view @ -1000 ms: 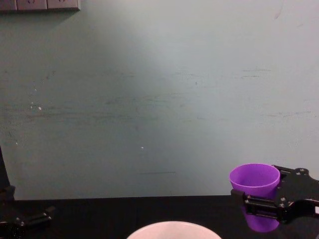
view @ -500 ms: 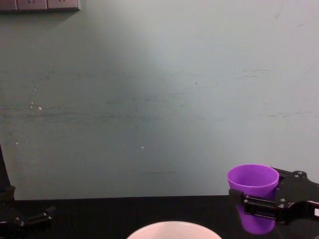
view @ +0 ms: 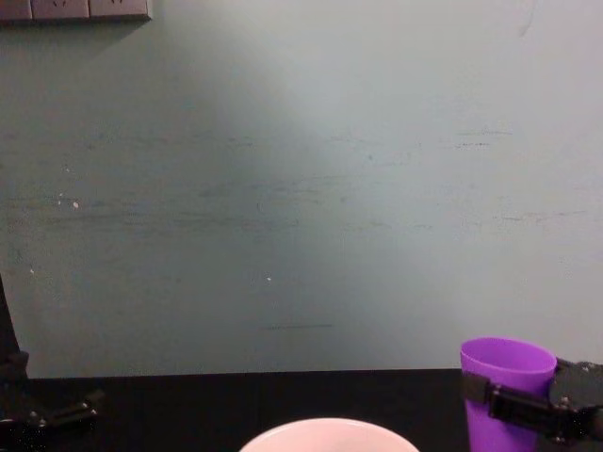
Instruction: Pick up the cup and pour the mung beans from the cup into the bowl.
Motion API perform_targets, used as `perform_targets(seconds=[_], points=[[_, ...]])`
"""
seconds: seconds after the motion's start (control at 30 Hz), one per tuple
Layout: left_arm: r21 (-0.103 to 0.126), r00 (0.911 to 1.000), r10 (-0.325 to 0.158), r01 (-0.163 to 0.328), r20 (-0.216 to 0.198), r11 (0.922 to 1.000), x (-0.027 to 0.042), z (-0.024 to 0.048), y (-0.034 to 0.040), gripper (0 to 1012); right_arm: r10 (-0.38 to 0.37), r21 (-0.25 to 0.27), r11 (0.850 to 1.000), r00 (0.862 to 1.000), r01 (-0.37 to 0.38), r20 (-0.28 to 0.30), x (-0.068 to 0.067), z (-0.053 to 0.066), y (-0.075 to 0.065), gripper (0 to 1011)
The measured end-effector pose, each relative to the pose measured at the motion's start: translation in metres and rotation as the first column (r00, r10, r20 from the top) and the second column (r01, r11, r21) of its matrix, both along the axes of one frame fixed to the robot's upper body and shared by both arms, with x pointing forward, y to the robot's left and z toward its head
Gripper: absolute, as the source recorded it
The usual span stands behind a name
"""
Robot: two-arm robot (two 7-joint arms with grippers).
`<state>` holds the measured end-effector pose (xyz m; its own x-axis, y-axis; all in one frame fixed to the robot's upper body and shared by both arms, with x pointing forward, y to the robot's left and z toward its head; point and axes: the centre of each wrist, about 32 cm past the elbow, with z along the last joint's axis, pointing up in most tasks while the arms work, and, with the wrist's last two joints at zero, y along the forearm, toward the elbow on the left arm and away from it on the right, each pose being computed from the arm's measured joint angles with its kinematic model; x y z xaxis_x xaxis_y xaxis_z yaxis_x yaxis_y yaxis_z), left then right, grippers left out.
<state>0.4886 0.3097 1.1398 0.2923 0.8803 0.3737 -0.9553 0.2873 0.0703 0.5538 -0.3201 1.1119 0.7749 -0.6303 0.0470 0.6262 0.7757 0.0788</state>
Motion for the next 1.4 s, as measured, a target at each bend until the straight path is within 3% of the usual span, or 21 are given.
perform_targets(seconds=[0.3, 0.73, 1.0, 1.4], points=[[0.000, 1.0000, 0.000, 0.000, 0.000, 1.0000, 0.0000, 0.0000, 0.0000, 1000, 0.013, -0.023, 1.000, 0.999, -0.014, -0.039, 0.003, -0.013, -0.002, 746], [0.000, 1.0000, 0.000, 0.000, 0.000, 1.0000, 0.0000, 0.0000, 0.0000, 1000, -0.023, -0.127, 0.992, 1.000, 0.022, -0.007, -0.002, -0.009, 0.004, 746], [0.000, 1.0000, 0.000, 0.000, 0.000, 1.0000, 0.0000, 0.0000, 0.0000, 1000, -0.033, -0.139, 0.990, 0.999, 0.031, -0.017, -0.004, -0.009, 0.006, 746], [0.000, 1.0000, 0.000, 0.000, 0.000, 1.0000, 0.0000, 0.0000, 0.0000, 1000, -0.017, -0.115, 0.993, 0.999, 0.011, -0.050, -0.004, -0.011, 0.010, 746]])
